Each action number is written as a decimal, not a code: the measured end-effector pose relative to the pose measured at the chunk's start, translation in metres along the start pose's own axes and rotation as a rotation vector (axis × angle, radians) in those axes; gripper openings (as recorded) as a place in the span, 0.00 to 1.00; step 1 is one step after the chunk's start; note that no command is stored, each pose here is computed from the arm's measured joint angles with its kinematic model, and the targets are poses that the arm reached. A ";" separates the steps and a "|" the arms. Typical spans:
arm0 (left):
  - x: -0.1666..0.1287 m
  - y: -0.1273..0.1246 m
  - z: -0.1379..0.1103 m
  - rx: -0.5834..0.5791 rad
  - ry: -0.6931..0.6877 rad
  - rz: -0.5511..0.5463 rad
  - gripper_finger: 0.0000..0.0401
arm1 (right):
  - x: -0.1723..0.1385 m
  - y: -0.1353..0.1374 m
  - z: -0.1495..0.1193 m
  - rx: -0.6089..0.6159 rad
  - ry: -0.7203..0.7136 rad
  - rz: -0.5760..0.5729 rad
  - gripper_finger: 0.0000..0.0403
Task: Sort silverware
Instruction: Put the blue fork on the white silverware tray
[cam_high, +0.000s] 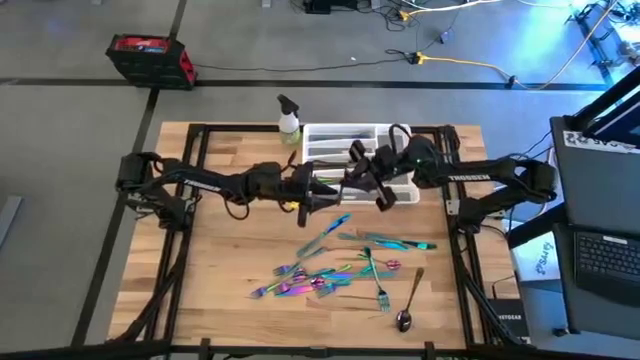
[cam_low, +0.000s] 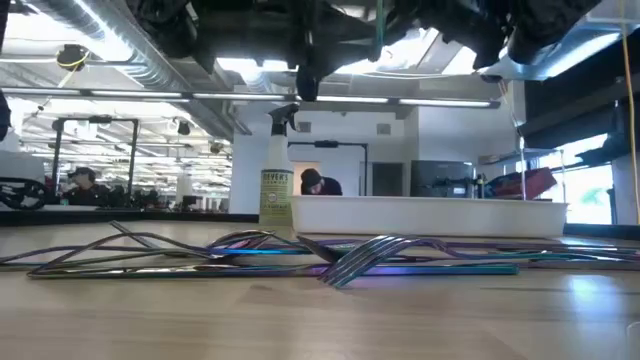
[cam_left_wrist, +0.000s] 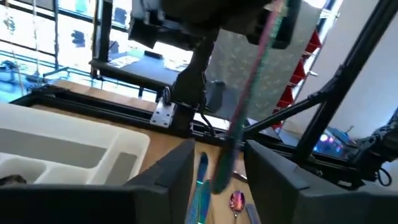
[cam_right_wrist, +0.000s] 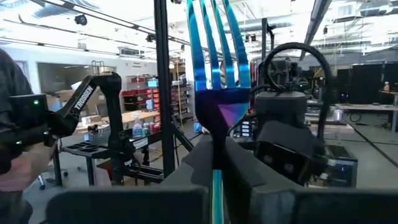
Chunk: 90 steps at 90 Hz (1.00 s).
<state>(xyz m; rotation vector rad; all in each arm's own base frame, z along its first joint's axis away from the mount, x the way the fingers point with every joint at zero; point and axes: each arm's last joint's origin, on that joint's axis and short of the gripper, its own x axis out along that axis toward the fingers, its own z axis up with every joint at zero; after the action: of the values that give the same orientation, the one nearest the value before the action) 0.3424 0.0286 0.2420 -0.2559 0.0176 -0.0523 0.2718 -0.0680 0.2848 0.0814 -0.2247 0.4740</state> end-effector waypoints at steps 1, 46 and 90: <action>0.000 0.000 0.000 0.000 0.001 -0.002 0.35 | 0.000 0.000 0.000 0.000 0.001 0.002 0.00; 0.001 0.002 0.000 0.029 0.010 -0.048 0.51 | -0.001 -0.003 -0.003 0.014 0.020 0.018 0.00; 0.001 0.003 0.000 0.038 -0.001 -0.010 0.51 | -0.001 -0.004 -0.003 0.005 0.005 -0.035 0.00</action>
<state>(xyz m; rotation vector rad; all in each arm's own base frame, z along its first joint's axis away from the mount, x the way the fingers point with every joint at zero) 0.3435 0.0312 0.2415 -0.2178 0.0139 -0.0626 0.2733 -0.0722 0.2818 0.0891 -0.2164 0.4401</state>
